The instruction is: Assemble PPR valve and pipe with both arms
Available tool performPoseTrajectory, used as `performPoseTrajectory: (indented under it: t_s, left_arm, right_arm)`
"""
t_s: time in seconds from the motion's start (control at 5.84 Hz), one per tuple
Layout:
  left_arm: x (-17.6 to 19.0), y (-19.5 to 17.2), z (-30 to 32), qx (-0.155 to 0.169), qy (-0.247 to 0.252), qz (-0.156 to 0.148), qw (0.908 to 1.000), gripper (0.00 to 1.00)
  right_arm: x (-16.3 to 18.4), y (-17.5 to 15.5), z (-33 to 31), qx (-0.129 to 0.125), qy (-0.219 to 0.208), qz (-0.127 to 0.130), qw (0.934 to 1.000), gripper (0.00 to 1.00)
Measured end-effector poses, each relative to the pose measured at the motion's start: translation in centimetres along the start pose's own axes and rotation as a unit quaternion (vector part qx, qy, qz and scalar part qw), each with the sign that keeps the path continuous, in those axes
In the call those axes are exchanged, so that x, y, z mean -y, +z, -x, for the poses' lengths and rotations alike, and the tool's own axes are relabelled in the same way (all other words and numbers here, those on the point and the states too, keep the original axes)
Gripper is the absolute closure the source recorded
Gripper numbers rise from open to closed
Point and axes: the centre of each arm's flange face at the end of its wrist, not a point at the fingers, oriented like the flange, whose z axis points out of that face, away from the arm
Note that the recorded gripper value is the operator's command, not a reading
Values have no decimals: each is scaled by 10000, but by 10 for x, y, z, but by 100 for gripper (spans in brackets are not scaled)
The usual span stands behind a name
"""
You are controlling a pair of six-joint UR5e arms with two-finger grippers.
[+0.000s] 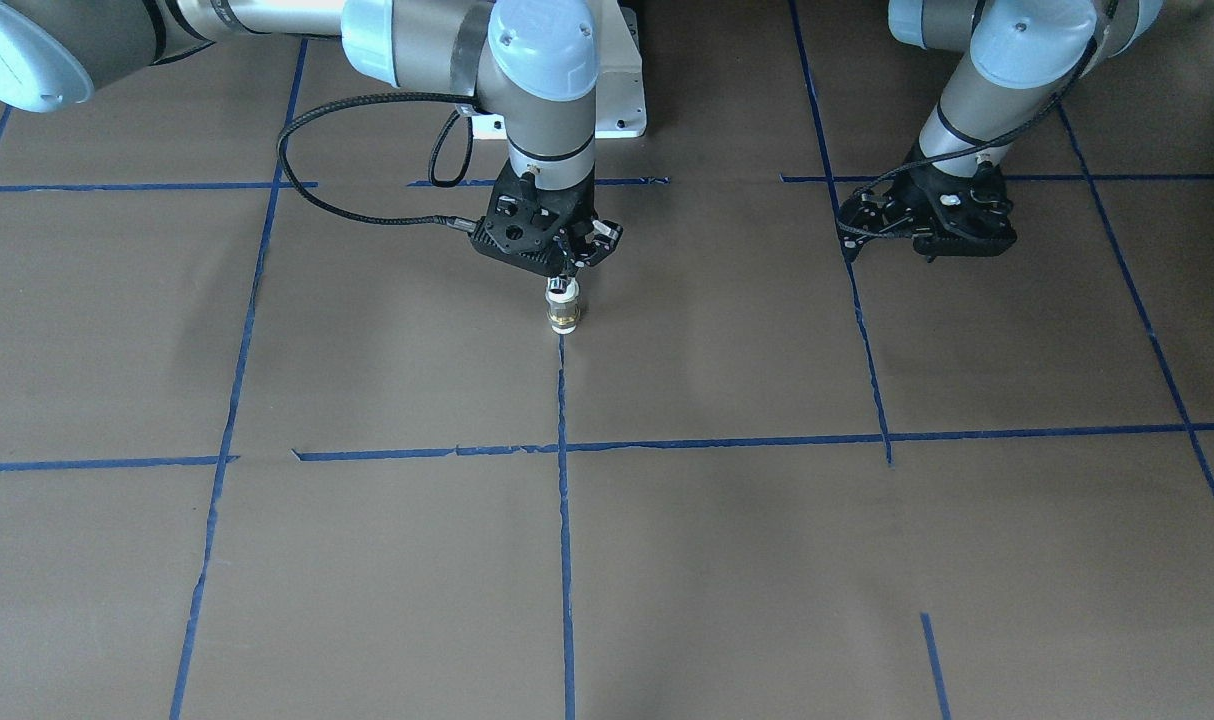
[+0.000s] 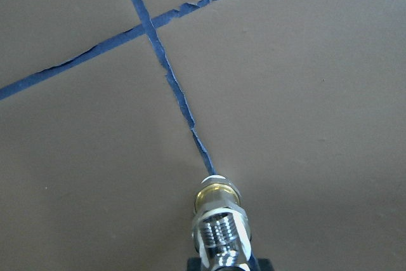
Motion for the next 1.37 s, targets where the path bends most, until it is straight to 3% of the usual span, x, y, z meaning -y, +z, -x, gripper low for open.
performPoseTrajectory:
  t_s: [0.68,1.2,1.37]
  left_arm:
    - [-1,-4,-1,-27,14,-25,10000,0]
    - [4,-8,18,40,111,-48,9999,0]
    - [9,-12,38,79,258,-37,9996,0]
  right_arm:
    - [-3,-6,-4,91,-45,-9,9999,0]
    - [23,-60,-143,584,-555,-221,9965,0]
    - [52,-73,-190,533,-883,-404,9939,0]
